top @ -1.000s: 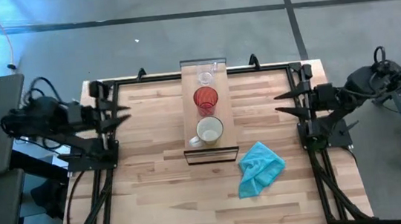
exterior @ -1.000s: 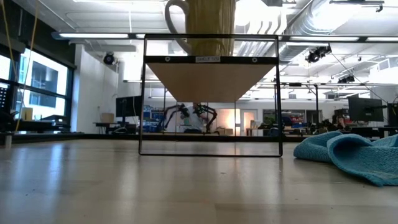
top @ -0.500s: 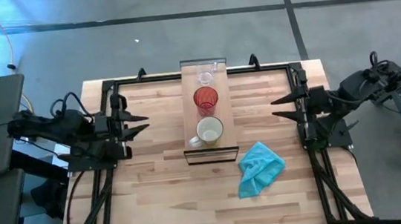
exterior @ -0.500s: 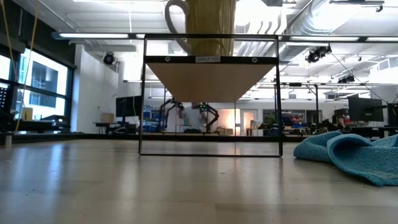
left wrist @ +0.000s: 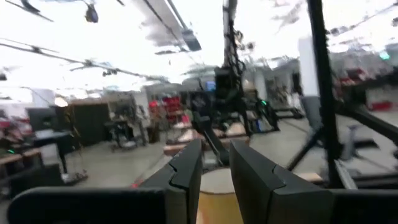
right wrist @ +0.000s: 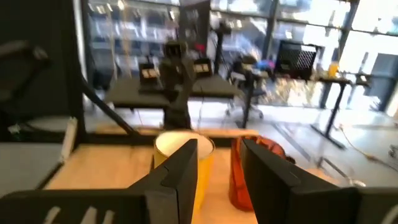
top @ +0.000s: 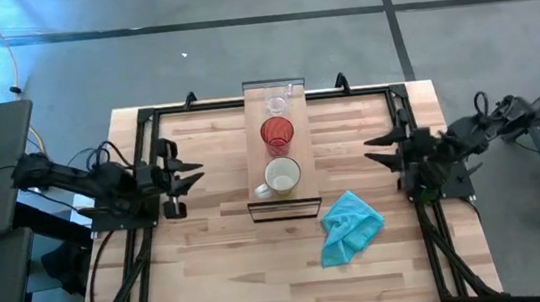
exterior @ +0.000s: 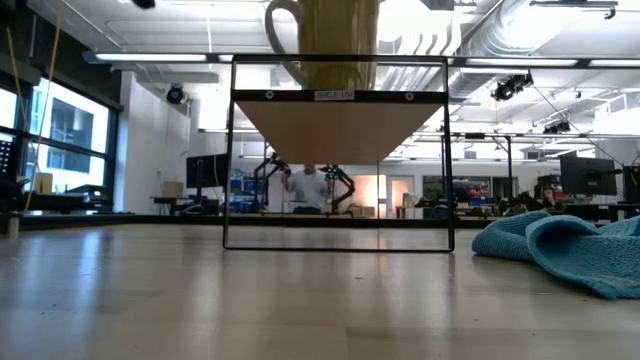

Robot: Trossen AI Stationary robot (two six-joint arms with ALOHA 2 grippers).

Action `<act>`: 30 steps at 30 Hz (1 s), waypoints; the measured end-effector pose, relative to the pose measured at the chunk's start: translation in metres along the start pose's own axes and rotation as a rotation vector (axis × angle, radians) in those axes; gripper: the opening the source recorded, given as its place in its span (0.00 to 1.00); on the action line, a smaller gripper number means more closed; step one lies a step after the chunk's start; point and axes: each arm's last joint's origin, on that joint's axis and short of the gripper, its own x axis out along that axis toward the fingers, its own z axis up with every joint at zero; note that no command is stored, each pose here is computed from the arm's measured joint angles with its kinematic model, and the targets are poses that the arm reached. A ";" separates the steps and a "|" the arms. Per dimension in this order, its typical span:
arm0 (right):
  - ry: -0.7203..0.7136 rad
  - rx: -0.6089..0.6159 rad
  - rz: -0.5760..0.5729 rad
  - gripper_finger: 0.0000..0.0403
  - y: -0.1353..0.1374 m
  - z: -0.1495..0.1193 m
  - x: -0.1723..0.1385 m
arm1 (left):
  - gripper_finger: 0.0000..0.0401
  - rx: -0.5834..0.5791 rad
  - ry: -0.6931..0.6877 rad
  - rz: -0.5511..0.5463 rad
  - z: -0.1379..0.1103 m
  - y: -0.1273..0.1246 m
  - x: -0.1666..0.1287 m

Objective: Stack small to large cups/mugs on shelf
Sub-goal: Return to Home Position

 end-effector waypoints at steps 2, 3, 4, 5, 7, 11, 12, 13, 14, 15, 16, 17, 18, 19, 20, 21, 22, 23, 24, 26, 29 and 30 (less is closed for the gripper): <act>-0.049 0.009 0.020 0.29 -0.003 -0.008 -0.007 | 0.18 0.002 -0.035 0.025 -0.010 0.003 -0.003; -0.070 0.007 0.030 0.29 -0.004 -0.011 -0.010 | 0.18 0.004 -0.051 0.028 -0.014 0.005 -0.004; -0.085 0.008 0.039 0.29 -0.005 -0.014 -0.013 | 0.18 0.008 -0.065 0.025 -0.017 0.007 -0.004; -0.095 0.006 0.041 0.29 -0.006 -0.016 -0.015 | 0.18 0.012 -0.077 0.020 -0.019 0.009 -0.005; -0.115 -0.005 0.037 0.29 -0.009 -0.020 -0.020 | 0.18 0.030 -0.084 0.012 -0.023 0.014 -0.004; -0.149 -0.031 0.028 0.29 -0.013 -0.019 -0.026 | 0.18 0.077 -0.076 0.031 -0.027 0.027 0.000; -0.158 -0.043 0.025 0.29 -0.013 -0.018 -0.027 | 0.18 0.083 -0.078 0.034 -0.028 0.030 0.000; -0.167 -0.053 0.022 0.29 -0.014 -0.017 -0.028 | 0.18 0.083 -0.080 0.034 -0.028 0.034 0.000; -0.174 -0.063 0.020 0.29 -0.015 -0.017 -0.029 | 0.18 0.078 -0.078 0.024 -0.029 0.037 0.001; -0.177 -0.071 0.018 0.29 -0.015 -0.016 -0.030 | 0.18 0.067 -0.071 0.009 -0.031 0.040 0.001; -0.179 -0.074 0.016 0.29 -0.016 -0.016 -0.030 | 0.18 0.056 -0.058 -0.008 -0.032 0.043 0.000; -0.177 -0.076 0.015 0.29 -0.016 -0.016 -0.031 | 0.18 0.042 -0.038 -0.026 -0.035 0.046 0.000; -0.169 -0.079 0.012 0.29 -0.016 -0.017 -0.031 | 0.18 0.024 -0.018 -0.042 -0.037 0.048 0.000; -0.164 -0.082 0.013 0.29 -0.016 -0.018 -0.031 | 0.18 0.006 0.003 -0.055 -0.040 0.050 0.000; -0.157 -0.085 0.014 0.29 -0.016 -0.018 -0.030 | 0.18 -0.011 0.021 -0.069 -0.042 0.051 0.000; -0.149 -0.085 0.016 0.29 -0.015 -0.019 -0.030 | 0.18 -0.028 0.043 -0.082 -0.044 0.052 0.000; -0.142 -0.082 0.018 0.29 -0.015 -0.020 -0.030 | 0.18 -0.045 0.063 -0.087 -0.046 0.053 -0.001; -0.132 -0.073 0.019 0.29 -0.015 -0.021 -0.030 | 0.18 -0.056 0.081 -0.085 -0.048 0.054 -0.001; -0.117 -0.070 0.013 0.29 -0.015 -0.022 -0.030 | 0.18 -0.065 0.103 -0.085 -0.050 0.054 -0.001; -0.083 -0.053 -0.001 0.29 -0.015 -0.026 -0.030 | 0.18 -0.078 0.145 -0.086 -0.054 0.053 -0.002; -0.038 -0.029 -0.023 0.29 -0.015 -0.030 -0.029 | 0.18 -0.112 0.176 -0.087 -0.062 0.052 -0.004; -0.028 -0.019 -0.024 0.29 -0.015 -0.031 -0.029 | 0.18 -0.128 0.184 -0.085 -0.067 0.051 -0.006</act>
